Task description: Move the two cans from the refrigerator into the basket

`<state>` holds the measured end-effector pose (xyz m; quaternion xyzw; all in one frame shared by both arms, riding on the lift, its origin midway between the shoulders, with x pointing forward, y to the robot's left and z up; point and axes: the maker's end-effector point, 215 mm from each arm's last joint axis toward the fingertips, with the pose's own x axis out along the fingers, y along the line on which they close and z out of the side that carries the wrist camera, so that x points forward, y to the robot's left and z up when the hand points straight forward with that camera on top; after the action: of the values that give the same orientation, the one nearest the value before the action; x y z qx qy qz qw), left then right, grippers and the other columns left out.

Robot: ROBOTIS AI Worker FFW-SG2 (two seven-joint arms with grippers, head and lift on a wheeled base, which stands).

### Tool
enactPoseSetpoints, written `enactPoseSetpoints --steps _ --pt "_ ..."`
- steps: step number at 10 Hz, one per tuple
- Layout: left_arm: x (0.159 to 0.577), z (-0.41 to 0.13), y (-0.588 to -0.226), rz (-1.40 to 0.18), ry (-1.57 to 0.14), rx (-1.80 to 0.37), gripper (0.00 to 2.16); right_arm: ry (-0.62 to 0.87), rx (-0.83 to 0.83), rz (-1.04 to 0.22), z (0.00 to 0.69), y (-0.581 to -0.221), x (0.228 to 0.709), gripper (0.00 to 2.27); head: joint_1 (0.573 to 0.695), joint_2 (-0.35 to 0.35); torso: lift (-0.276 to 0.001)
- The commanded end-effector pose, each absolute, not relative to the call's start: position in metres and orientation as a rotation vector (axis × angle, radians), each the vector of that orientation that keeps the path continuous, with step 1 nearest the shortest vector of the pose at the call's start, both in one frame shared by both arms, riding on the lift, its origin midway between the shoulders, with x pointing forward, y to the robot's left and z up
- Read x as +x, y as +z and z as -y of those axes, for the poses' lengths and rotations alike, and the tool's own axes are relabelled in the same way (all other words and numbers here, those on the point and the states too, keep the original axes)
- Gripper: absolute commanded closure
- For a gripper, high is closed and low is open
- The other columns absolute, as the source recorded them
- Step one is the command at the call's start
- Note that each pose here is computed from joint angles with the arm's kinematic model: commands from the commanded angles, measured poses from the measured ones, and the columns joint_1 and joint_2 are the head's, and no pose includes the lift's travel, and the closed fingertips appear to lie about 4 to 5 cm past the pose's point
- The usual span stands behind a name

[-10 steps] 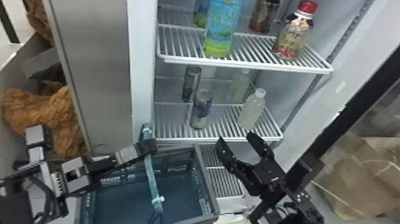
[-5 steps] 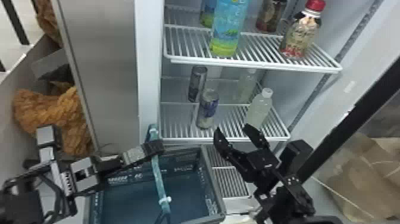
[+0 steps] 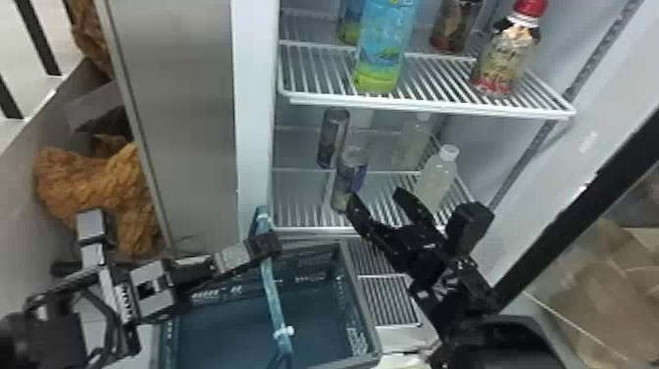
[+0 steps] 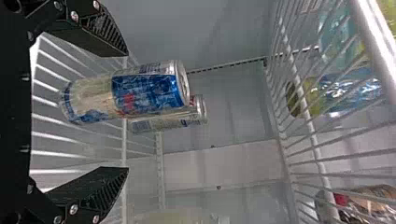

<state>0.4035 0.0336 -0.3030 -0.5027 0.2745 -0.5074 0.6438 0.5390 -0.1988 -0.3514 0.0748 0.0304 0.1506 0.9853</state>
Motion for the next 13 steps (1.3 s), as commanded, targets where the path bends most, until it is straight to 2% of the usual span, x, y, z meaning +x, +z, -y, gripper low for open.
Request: enactPoseSetpoints --steps 1,7,13 --pt "0.404 -0.034 -0.302 -0.623 -1.157 -1.147 1.21 0.329 0.149 -0.07 0.184 -0.352 0.552 0.17 0.695 -0.196 -0.219" --pt "0.403 -0.033 -0.303 -0.629 -1.157 -1.147 1.21 0.378 0.14 -0.109 0.156 -0.359 0.579 0.17 0.695 -0.145 -0.219" --pt "0.401 -0.033 -0.306 -0.635 -1.156 -1.152 1.21 0.374 0.12 -0.129 0.155 -0.364 0.589 0.22 0.695 -0.136 -0.219"
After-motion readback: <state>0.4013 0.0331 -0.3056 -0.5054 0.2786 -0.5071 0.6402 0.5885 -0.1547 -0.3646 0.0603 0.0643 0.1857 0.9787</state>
